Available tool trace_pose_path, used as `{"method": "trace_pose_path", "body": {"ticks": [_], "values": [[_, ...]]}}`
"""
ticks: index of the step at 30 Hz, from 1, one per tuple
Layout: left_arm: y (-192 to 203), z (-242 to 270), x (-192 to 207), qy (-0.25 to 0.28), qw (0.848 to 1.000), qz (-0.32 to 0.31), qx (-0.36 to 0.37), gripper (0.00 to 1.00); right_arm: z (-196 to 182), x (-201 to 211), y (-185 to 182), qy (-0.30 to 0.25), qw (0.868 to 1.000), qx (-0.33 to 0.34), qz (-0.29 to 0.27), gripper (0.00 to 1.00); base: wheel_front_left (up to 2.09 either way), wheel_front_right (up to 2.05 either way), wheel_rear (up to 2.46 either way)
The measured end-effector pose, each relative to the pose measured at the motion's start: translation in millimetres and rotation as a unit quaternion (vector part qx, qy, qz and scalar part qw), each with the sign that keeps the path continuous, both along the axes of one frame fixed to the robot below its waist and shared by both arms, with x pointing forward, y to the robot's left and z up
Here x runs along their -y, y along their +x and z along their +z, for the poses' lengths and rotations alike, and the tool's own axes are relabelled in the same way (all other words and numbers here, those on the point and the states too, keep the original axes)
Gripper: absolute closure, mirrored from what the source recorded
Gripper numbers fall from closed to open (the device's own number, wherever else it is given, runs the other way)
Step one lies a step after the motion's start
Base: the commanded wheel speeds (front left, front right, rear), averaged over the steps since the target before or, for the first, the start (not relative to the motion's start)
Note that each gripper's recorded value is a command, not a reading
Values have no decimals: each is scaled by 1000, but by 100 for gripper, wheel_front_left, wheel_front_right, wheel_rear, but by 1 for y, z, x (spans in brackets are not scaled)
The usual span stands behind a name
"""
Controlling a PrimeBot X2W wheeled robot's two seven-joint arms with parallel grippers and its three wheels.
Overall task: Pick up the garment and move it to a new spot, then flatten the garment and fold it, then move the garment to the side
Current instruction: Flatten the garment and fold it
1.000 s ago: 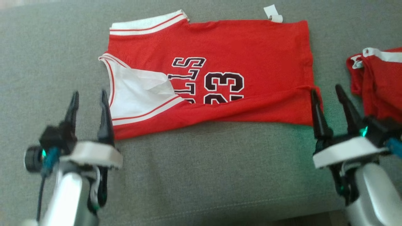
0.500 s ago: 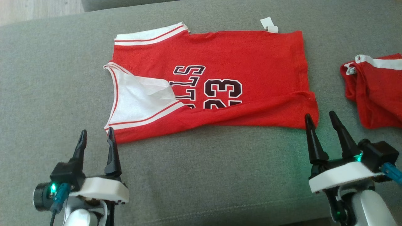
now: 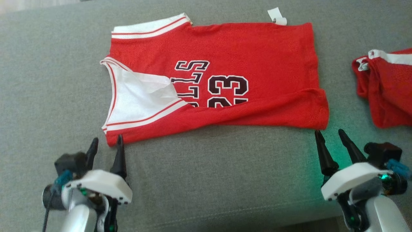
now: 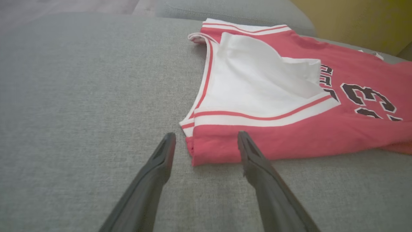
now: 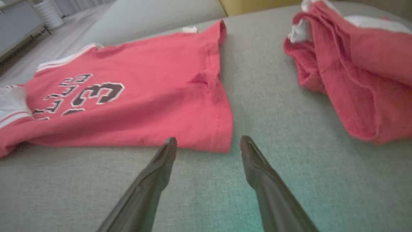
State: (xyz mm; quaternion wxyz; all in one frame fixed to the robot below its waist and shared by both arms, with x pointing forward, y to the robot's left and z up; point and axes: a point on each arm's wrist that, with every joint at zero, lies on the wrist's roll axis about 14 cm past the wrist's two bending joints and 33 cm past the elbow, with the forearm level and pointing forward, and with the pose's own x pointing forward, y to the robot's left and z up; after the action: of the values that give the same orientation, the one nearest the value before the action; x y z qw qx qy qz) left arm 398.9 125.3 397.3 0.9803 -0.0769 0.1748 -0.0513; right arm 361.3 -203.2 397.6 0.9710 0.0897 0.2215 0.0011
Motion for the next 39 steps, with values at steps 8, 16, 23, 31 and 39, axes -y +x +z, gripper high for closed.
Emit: {"method": "trace_pose_path", "body": {"ticks": [8,16,23,31,39], "values": [[6,-31,3,-23,996,-5,-85,0,-20,8,17,-1,999,-51,-3,0,0,0,0],[22,-35,9,-52,992,-16,-115,69,-37,2,29,20,996,-86,2,5,0,0,0],[29,-35,8,-54,992,-28,-109,100,-38,-4,41,41,995,-91,12,100,0,0,0],[43,-6,-2,-58,997,-7,-46,100,-33,-1,35,45,994,-93,20,100,0,0,0],[14,5,-19,-45,998,15,-53,100,-23,0,10,35,993,-104,43,100,0,0,0]]}}
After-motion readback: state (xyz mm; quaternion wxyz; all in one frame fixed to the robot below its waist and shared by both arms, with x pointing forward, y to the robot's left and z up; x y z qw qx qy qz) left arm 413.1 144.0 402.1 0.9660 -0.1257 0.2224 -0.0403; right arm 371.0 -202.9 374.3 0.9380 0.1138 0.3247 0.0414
